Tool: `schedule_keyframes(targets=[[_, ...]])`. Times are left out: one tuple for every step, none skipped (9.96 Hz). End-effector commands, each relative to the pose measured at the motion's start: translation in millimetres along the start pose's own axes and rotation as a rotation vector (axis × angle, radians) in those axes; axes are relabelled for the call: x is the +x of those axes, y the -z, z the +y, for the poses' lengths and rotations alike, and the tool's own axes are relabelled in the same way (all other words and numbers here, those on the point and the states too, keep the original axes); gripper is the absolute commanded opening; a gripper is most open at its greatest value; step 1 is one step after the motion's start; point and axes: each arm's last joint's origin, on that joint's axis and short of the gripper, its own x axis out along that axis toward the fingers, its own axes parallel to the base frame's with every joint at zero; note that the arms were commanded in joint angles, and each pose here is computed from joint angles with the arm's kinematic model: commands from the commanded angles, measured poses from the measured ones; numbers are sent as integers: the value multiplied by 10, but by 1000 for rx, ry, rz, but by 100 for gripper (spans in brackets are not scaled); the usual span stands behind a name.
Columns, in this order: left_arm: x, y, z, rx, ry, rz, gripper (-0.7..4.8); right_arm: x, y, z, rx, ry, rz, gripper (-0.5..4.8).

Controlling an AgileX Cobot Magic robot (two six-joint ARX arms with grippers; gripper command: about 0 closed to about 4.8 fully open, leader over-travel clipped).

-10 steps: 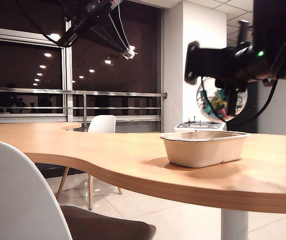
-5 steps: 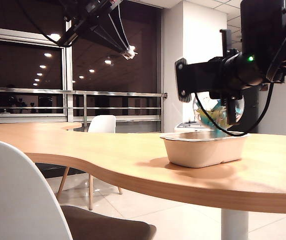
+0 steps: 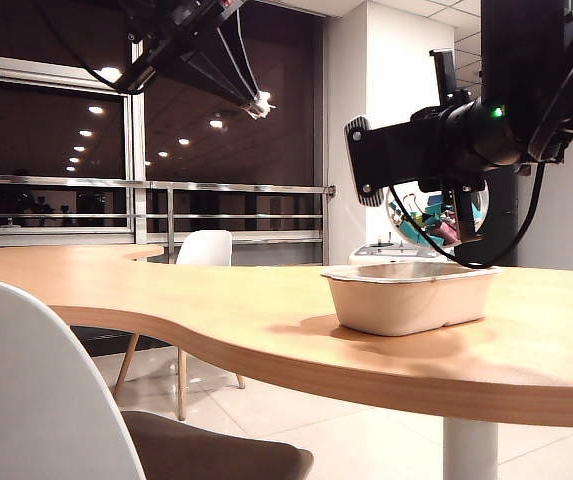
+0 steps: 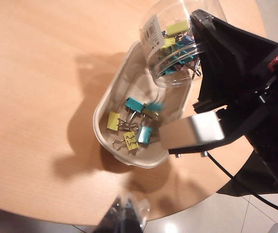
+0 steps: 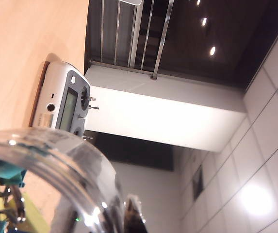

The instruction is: Pick up the box filled with clips, pour some clips from it into the rectangular paper box, and then put the clip box back on the table.

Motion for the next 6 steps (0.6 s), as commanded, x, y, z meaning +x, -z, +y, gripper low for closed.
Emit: schedule_keyframes(targets=[[-19, -13, -12, 9, 6, -11, -6, -1, -39, -17, -47, 2, -24, -3], [-19, -13, -13, 9, 8, -11, -6, -6, -56, -65, -79, 53, -30, -2], [-19, -13, -13, 9, 8, -11, -6, -5, -60, -45, -86, 33, -36, -2], [-19, -13, -13, 9, 8, -10, -6, -5, -56, -25, -117, 11, -21, -3], [-19, -13, -13, 9, 8, -10, -6, -5, -54, -24, -113, 10, -13, -2], [-19, -13, -13, 9, 8, -10, -6, -5, -59, -1, -119, -12, -26, -3]])
